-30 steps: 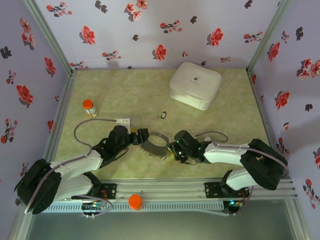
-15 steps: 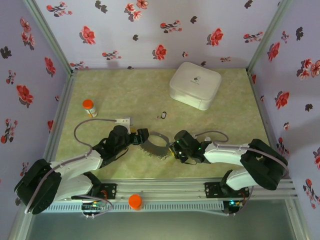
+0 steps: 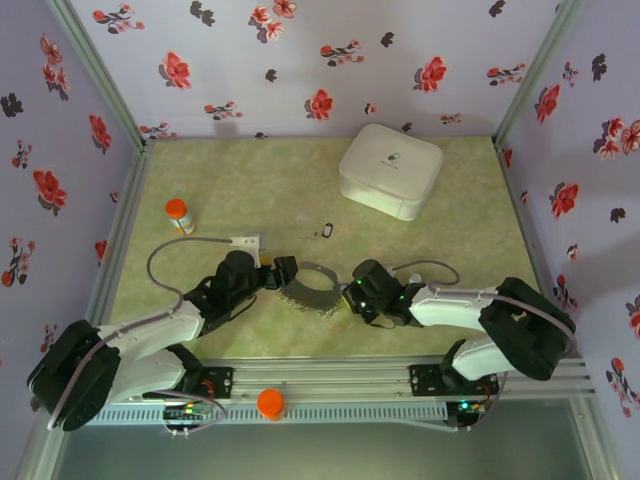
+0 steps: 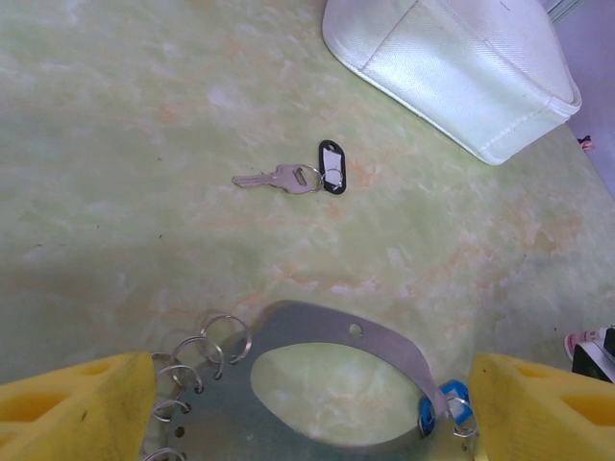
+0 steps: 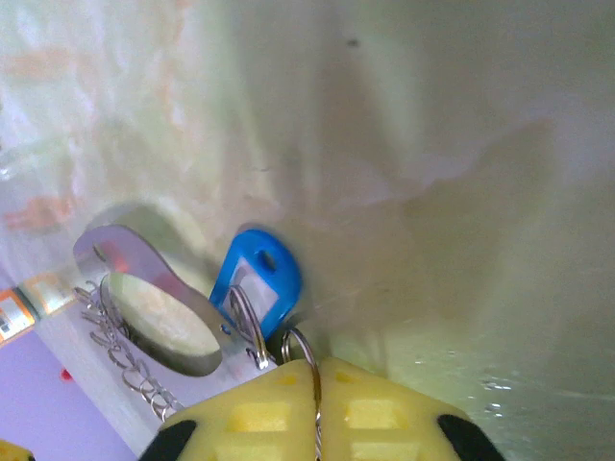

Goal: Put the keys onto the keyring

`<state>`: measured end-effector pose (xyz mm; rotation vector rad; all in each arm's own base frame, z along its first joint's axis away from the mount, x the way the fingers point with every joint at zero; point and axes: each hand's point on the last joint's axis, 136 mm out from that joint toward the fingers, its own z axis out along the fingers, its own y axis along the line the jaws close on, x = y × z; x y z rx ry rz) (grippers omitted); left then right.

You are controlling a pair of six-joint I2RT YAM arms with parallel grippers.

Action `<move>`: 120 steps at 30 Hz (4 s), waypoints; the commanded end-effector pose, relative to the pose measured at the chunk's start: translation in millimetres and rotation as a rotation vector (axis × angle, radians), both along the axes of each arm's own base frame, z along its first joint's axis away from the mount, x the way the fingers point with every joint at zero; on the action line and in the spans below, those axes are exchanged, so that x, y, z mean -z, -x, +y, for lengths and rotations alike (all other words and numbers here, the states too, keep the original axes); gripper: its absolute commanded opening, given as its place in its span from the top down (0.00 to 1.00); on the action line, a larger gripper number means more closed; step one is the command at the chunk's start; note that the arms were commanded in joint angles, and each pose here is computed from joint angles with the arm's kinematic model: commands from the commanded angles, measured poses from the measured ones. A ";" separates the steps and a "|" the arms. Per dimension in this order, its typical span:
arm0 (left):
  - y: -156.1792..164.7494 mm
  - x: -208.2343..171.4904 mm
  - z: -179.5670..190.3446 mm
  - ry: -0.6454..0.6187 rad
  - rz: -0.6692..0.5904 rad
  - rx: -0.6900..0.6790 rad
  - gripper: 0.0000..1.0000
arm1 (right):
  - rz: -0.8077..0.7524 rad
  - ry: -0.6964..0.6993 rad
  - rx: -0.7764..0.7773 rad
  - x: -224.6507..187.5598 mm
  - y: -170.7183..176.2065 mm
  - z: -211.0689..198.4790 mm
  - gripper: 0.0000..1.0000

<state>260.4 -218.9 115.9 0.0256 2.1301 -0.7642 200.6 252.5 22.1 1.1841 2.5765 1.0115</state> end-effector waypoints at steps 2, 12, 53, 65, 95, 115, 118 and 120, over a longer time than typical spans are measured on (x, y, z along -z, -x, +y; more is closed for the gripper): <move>-0.7 -6.5 2.8 -0.002 -0.018 0.000 0.16 | -0.019 0.028 -0.007 7.7 -0.9 -7.0 1.00; 3.9 -37.6 5.4 -0.012 -0.144 0.051 0.14 | -0.301 0.216 -0.303 -49.9 -2.6 -20.2 1.00; 61.1 -128.3 -66.3 -0.151 -0.454 0.901 0.47 | -1.130 0.424 -1.387 -227.9 2.5 41.6 1.00; 68.1 -129.9 -80.5 -0.121 -0.580 1.020 0.62 | -1.309 0.436 -1.479 -239.5 16.4 47.3 1.00; 90.2 -124.4 -88.6 0.000 -0.584 1.131 1.00 | -1.395 0.421 -1.583 -245.0 32.4 64.3 1.00; 98.0 -180.6 -74.2 0.244 -0.932 0.929 1.00 | -1.829 0.183 -1.127 -278.2 38.8 34.3 0.63; 102.3 -182.9 -74.7 0.274 -0.936 0.950 1.00 | -1.856 0.160 -1.157 -278.7 44.7 38.7 0.66; 104.7 -184.1 -75.3 0.290 -0.937 0.966 1.00 | -1.868 0.152 -1.167 -279.5 46.7 41.8 0.67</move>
